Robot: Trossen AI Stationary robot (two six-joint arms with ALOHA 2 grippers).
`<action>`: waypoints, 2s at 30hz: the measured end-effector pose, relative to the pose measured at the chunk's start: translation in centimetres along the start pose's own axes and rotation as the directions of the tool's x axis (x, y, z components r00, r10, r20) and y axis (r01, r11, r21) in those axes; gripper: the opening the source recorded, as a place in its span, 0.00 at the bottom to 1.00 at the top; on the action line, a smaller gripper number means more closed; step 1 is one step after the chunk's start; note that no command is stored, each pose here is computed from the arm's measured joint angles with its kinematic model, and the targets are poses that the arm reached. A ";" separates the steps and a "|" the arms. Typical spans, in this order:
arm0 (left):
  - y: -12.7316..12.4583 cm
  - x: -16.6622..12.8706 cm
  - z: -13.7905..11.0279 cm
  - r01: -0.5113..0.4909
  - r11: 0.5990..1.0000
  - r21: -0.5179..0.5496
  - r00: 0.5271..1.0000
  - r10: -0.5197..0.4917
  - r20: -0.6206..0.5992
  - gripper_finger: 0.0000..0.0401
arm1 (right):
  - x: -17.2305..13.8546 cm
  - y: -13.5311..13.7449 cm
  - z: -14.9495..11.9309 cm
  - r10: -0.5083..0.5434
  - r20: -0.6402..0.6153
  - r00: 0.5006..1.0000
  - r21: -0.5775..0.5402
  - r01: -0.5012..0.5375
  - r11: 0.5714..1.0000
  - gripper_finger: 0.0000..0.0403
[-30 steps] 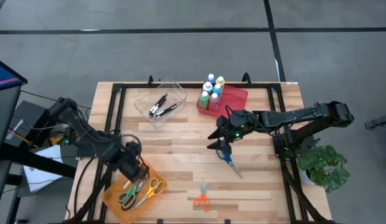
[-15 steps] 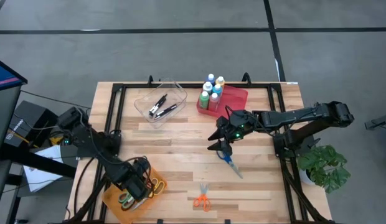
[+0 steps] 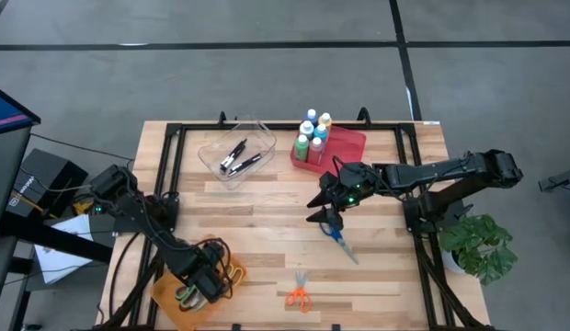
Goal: Pick & Place Paint Supplies
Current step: Put the red scissors into the orange bin, then put the orange scissors into the orange bin
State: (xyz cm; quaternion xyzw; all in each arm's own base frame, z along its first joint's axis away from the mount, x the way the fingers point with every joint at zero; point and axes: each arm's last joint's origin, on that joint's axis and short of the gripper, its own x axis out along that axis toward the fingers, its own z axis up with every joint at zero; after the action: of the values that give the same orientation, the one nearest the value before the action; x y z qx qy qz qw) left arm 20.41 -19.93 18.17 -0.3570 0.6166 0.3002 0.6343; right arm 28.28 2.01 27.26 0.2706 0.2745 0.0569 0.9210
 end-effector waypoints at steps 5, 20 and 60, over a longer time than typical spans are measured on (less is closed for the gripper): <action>0.0 0.0 0.0 -0.004 1.000 -0.025 1.000 0.004 0.001 0.10 | 0.0 0.0 0.0 0.000 -0.001 1.000 -0.006 0.000 1.000 0.68; 2.5 -8.2 3.3 0.346 0.937 -0.042 0.926 -0.334 0.178 0.42 | 0.0 0.1 -0.1 0.063 -0.037 0.997 -0.004 -0.063 0.998 0.68; -11.5 -4.0 17.7 0.442 0.851 0.285 0.788 -0.520 0.331 0.00 | -1.6 9.4 -12.5 -0.070 -0.500 0.863 0.038 0.103 0.994 0.68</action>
State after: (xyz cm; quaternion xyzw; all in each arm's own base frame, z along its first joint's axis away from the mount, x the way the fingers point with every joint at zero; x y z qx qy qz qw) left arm 39.63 -11.64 22.82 -0.3715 0.3892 0.1331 0.8323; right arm 20.60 15.47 24.21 0.2632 0.5158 0.0746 0.8119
